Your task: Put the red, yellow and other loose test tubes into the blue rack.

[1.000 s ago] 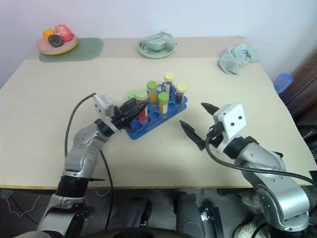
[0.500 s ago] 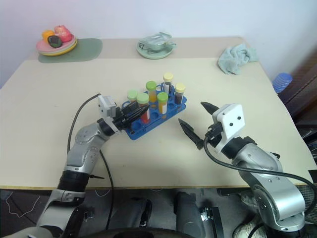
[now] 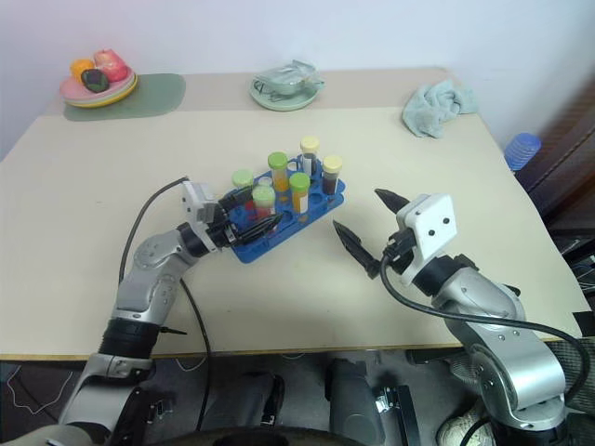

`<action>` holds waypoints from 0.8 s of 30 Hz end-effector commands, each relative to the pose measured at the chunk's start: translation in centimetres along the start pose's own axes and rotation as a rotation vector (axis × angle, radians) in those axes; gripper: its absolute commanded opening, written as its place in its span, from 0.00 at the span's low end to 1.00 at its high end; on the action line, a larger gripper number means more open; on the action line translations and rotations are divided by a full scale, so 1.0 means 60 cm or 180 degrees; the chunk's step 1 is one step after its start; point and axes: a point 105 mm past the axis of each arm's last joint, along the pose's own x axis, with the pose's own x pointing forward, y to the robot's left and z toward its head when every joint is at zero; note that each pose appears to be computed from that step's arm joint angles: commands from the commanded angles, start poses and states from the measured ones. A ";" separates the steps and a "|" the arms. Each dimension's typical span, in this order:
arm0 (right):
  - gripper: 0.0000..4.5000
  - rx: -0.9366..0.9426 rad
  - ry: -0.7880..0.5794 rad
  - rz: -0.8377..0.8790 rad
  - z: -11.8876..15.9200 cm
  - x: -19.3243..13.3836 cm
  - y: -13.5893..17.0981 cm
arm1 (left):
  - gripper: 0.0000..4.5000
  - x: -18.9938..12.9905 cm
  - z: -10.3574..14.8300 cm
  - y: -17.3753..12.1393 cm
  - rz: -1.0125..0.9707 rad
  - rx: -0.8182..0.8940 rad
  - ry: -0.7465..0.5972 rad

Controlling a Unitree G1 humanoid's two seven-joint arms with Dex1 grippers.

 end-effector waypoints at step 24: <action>1.00 -0.0090 0.0550 0.0063 -0.060 -0.118 -0.073 | 0.80 -0.240 0.008 0.011 0.0727 0.0165 0.1080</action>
